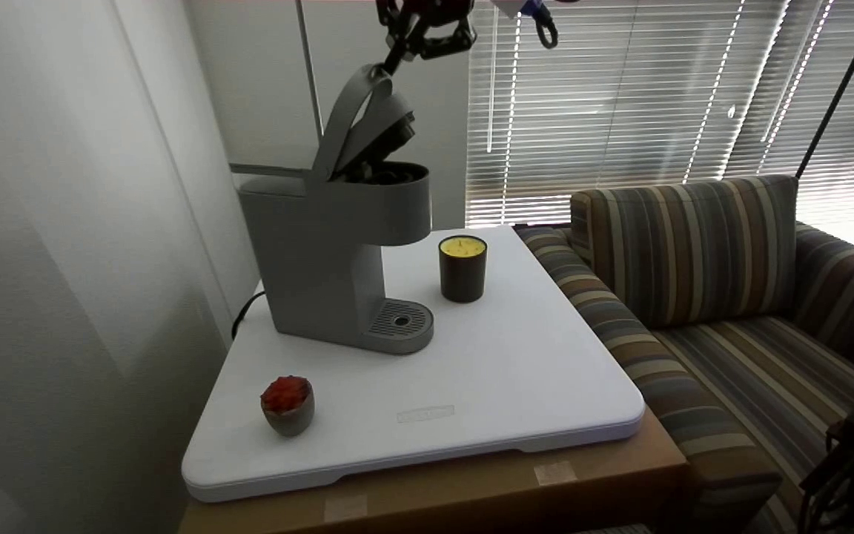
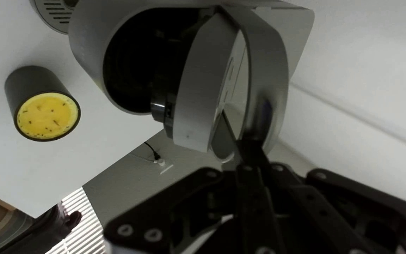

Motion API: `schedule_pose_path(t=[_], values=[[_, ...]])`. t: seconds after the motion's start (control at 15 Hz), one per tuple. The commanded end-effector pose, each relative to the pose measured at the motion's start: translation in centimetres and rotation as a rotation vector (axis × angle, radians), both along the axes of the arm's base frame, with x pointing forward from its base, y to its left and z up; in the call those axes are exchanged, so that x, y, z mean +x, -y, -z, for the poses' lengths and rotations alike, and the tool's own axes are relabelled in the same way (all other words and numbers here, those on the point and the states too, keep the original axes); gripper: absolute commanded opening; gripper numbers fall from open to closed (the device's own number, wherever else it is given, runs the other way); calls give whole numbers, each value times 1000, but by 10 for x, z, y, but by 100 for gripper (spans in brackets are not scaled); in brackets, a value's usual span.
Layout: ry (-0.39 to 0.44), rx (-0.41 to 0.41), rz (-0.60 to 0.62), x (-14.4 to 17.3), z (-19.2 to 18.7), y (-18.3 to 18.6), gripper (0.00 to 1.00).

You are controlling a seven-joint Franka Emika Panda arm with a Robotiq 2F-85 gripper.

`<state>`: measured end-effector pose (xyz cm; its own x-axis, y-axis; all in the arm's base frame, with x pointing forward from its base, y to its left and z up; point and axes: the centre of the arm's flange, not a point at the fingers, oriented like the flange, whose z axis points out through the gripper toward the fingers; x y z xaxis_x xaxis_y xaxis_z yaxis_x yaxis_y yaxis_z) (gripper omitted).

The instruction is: Open the coffee maker

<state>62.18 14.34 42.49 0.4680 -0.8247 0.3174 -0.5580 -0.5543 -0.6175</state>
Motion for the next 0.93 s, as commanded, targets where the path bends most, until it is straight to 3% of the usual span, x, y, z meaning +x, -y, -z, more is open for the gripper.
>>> schedule_pose_path(t=[0.0,0.87], values=[[34,-10,-7,13,-5,-9,0],[27,-39,-18,28,8,-18,0]])
